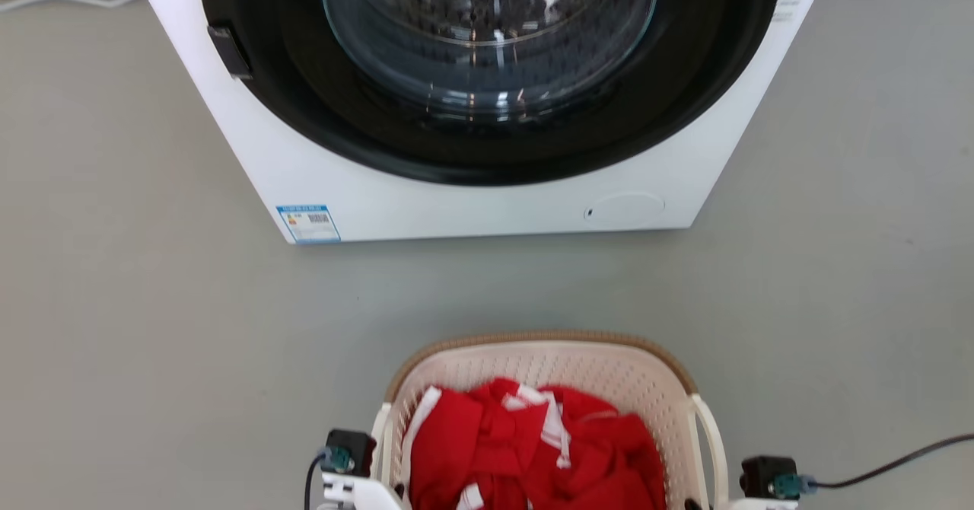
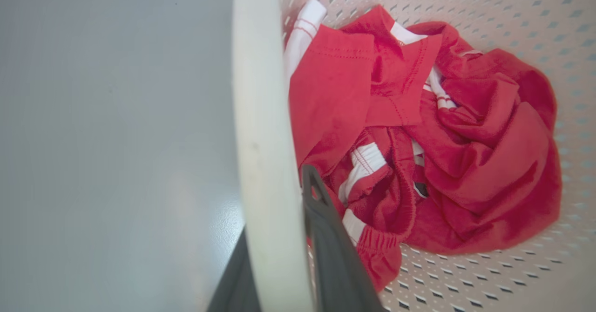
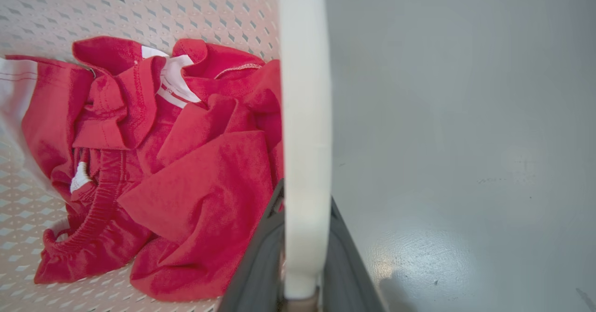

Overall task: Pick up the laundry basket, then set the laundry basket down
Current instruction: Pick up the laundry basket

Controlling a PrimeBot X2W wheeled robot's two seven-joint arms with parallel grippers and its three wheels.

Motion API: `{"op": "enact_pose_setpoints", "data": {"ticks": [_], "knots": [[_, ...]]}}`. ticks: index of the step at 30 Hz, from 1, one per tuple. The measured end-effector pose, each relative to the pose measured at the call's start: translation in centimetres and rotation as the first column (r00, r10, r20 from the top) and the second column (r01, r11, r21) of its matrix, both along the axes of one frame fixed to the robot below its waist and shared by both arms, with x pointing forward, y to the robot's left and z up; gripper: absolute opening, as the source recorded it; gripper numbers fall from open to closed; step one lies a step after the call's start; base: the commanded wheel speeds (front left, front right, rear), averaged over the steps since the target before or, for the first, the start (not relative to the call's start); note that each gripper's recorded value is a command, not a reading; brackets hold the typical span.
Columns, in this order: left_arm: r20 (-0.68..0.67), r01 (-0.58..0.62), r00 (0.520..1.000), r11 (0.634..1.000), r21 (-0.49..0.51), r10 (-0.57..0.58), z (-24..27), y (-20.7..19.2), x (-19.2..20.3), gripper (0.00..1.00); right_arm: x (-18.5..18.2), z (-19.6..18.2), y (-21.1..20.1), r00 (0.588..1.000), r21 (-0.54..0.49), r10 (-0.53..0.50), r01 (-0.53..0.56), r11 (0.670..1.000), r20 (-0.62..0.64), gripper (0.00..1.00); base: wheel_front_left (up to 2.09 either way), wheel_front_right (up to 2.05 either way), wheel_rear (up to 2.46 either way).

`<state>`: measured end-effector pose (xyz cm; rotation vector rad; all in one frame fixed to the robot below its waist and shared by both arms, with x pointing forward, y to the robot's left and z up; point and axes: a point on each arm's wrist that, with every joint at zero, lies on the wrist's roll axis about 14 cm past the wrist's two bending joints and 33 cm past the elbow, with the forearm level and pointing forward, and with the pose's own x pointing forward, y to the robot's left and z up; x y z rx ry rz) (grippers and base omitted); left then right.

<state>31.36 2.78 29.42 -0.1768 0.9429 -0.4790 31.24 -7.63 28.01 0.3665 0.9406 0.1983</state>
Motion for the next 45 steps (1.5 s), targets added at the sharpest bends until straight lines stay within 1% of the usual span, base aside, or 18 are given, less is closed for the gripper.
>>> {"op": "enact_pose_setpoints", "data": {"ticks": [6, 15, 19, 35, 45], "knots": [[-0.004, 0.014, 1.0, 1.0, 0.003, -0.014, 0.4, -0.2, -1.8, 0.0, -1.7, 0.4, -0.1, 1.0, 0.008, -0.005, 0.005, 1.0, -0.016, 0.0, 0.0, 0.0, 0.0], [0.01, 0.018, 1.0, 1.0, -0.007, -0.017, 1.1, -0.5, -2.0, 0.0, -2.4, 0.9, -0.3, 1.0, 0.008, -0.01, 0.01, 1.0, -0.011, 0.0, 0.0, 0.0, 0.0], [-0.009, 0.024, 1.0, 1.0, -0.008, -0.025, 0.8, -0.7, -2.6, 0.0, -2.9, 0.8, -0.4, 1.0, 0.007, -0.012, 0.012, 1.0, -0.021, 0.0, 0.0, 0.0, 0.0], [-0.018, 0.042, 0.999, 0.999, -0.022, -0.043, 0.9, -1.4, -2.6, 0.0, -2.9, 1.0, -1.3, 0.999, -0.006, -0.029, 0.029, 1.0, -0.013, 0.0, 0.0, 0.0, 0.0], [0.005, 0.054, 0.999, 0.998, -0.022, -0.054, 1.5, -1.7, -2.5, 0.0, -2.5, 1.7, -1.6, 0.999, -0.013, -0.033, 0.033, 0.999, 0.015, 0.0, 0.0, 0.0, 0.0]]}}
